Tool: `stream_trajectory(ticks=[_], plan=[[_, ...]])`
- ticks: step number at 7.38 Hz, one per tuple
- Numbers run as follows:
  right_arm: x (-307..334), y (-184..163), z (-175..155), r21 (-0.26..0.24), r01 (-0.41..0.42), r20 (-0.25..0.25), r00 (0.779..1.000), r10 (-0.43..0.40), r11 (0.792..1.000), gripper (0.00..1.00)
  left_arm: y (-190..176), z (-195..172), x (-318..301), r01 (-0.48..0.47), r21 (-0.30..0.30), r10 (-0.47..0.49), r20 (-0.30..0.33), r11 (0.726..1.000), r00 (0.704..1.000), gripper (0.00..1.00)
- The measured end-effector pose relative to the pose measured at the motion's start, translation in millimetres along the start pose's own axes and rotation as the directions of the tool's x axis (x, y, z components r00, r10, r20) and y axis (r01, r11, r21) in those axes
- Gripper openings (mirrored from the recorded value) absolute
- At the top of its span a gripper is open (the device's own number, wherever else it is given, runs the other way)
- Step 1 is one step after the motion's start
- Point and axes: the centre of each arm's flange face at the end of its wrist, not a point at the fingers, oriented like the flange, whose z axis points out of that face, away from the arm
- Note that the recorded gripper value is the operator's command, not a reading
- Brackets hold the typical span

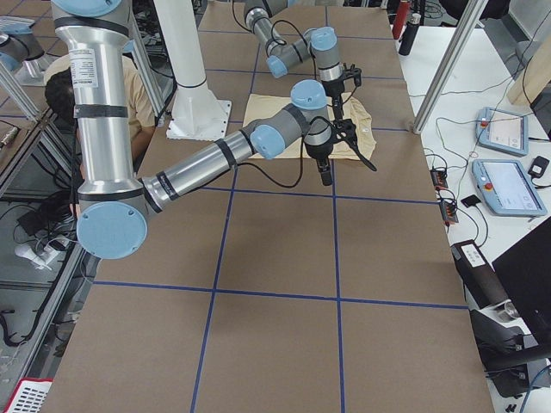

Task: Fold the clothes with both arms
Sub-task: 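Carry the sleeve with the left gripper across the shirt body, then release the sleeve with the left gripper while both grippers move to the hem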

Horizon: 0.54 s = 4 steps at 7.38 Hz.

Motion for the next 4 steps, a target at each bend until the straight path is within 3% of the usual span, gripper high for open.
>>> stream_trajectory(ticks=[2, 4], plan=[[-6, -2, -4, 0.01, -0.038, 0.006, 0.999, 0.038, 0.999, 0.99, 10, 8, -19, -0.112, -0.051, 0.114, 0.026, 0.992, 0.993, 1.0], [-30, 2, -10, 0.018, -0.111, 0.029, 0.993, 0.111, 0.994, 0.99, 40, 3, -71, -0.198, -0.103, 0.197, -0.015, 0.975, 0.98, 1.0]])
